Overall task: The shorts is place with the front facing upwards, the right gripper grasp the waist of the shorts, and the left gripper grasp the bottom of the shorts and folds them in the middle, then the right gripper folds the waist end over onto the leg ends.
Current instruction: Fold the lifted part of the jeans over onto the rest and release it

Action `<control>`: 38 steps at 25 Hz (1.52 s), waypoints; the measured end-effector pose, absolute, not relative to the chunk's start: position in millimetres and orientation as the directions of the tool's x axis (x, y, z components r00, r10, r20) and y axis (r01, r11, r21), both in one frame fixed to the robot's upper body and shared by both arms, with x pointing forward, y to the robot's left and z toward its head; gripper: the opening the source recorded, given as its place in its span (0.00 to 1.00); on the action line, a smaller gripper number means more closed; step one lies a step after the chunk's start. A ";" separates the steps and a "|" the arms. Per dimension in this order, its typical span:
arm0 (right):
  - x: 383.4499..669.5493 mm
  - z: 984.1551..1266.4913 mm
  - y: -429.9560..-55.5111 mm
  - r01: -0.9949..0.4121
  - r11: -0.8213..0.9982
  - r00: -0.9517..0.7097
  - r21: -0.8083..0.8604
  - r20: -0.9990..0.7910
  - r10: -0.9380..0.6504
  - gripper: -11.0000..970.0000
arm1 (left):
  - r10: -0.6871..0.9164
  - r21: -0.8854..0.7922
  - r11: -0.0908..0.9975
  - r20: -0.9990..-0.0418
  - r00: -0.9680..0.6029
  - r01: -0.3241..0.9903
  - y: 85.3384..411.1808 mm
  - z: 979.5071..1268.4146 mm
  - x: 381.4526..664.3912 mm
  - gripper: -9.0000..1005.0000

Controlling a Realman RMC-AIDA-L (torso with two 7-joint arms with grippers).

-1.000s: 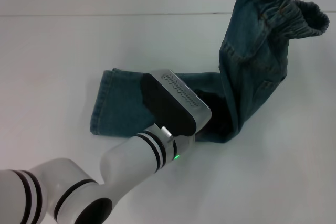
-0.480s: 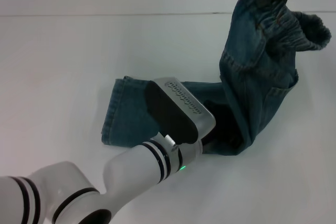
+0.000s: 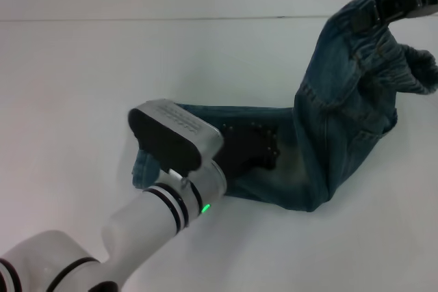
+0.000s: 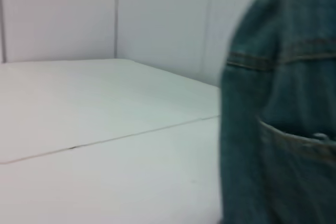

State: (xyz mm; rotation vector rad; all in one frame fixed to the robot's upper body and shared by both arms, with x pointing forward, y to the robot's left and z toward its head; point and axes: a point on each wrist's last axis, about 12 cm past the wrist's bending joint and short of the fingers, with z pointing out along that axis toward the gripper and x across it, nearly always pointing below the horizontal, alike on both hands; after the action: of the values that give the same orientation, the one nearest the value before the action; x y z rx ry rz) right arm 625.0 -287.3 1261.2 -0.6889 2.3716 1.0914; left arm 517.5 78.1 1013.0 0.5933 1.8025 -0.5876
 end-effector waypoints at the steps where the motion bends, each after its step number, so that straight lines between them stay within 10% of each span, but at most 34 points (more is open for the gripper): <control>1: 624.3 1259.6 -288.4 -0.598 0.565 -0.782 0.569 -0.570 -0.252 0.10 | 0.086 -0.126 0.759 -0.953 -0.290 0.639 82.4 1012.9 520.4 0.01; 12: 621.4 1252.5 -293.7 -0.593 0.560 -0.786 0.578 -0.566 -0.249 0.10 | -0.277 -0.402 0.723 -0.913 -0.298 0.561 189.5 1035.3 564.9 0.01; 24: 630.4 1260.0 -272.6 -0.645 0.540 -0.750 0.540 -0.584 -0.311 0.10 | -0.135 -0.350 0.433 -0.936 -0.324 0.831 307.7 1101.6 535.7 0.03; 38: 647.6 1259.9 -211.4 -0.736 0.494 -0.675 0.463 -0.555 -0.485 0.10 | 0.028 -0.463 0.364 -0.862 -0.506 0.809 325.1 1110.9 505.9 0.16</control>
State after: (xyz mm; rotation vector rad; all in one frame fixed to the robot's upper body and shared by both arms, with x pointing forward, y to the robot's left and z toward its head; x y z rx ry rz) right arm 647.6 -211.4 1259.9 -1.0206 2.3912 0.9897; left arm 505.9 325.1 1110.9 0.7331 1.8195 -1.2216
